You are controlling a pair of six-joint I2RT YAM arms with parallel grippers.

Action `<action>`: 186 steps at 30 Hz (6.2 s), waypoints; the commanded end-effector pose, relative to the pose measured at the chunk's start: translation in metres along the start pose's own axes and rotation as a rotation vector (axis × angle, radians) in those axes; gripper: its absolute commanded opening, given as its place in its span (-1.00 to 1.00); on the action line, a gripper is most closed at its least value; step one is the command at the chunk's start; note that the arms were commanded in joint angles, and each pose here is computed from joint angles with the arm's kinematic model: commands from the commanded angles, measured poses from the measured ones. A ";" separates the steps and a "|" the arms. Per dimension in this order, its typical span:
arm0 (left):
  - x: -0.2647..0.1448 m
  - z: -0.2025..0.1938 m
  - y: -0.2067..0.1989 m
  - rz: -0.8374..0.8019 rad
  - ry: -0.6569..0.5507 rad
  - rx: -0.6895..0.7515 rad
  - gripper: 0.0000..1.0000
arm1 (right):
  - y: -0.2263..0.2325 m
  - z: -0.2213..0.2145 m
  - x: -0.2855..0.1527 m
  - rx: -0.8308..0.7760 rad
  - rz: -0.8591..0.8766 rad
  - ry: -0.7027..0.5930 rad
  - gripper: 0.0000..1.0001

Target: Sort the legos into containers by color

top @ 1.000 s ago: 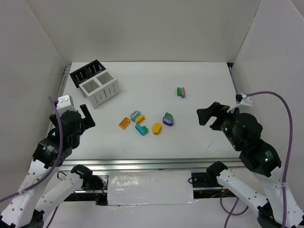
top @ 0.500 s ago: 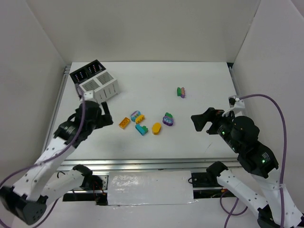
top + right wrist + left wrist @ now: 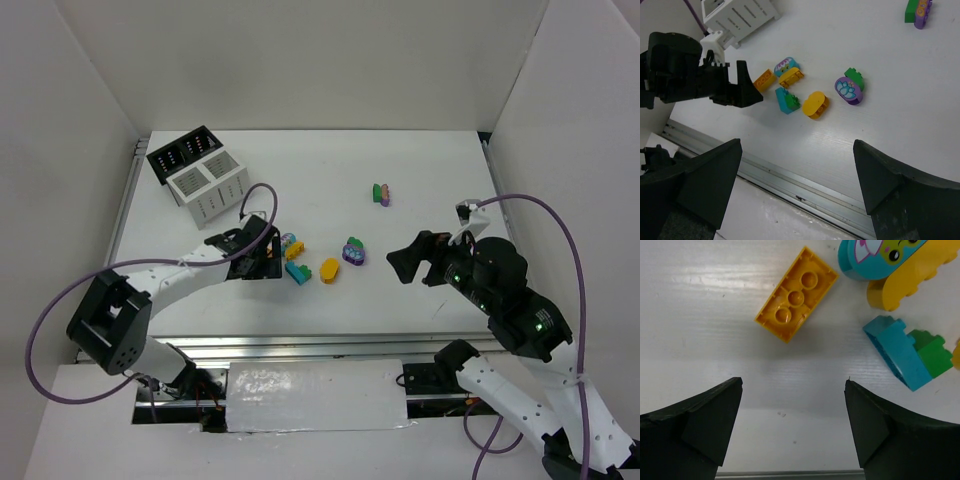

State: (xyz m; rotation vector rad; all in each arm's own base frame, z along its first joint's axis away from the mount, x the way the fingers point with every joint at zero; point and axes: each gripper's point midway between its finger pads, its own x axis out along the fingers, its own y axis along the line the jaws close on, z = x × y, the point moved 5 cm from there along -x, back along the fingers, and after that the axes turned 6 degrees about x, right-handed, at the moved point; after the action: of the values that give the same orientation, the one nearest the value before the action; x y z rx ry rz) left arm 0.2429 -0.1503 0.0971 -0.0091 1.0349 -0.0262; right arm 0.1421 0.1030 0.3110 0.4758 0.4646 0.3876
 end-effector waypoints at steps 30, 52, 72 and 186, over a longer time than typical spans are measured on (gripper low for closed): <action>0.071 0.037 0.015 0.044 -0.002 0.132 0.80 | 0.012 -0.001 0.013 -0.051 0.077 0.019 0.99; -0.045 0.136 0.017 0.004 -0.304 -0.104 -1.00 | 0.013 0.001 0.010 -0.043 0.092 -0.004 0.99; -0.044 0.291 0.077 -0.044 -0.332 -0.411 -1.00 | 0.014 0.000 0.014 -0.048 0.093 0.005 0.99; -0.031 0.297 0.095 0.305 -0.503 -0.306 -1.00 | -0.007 0.000 0.015 0.054 -0.073 -0.055 0.99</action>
State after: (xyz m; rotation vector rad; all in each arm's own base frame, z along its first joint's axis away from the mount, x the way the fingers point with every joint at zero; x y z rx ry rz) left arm 0.4632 -0.0694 0.3085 -0.1888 0.4232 0.3626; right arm 0.1517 0.0952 0.2926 0.5164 0.4772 0.2267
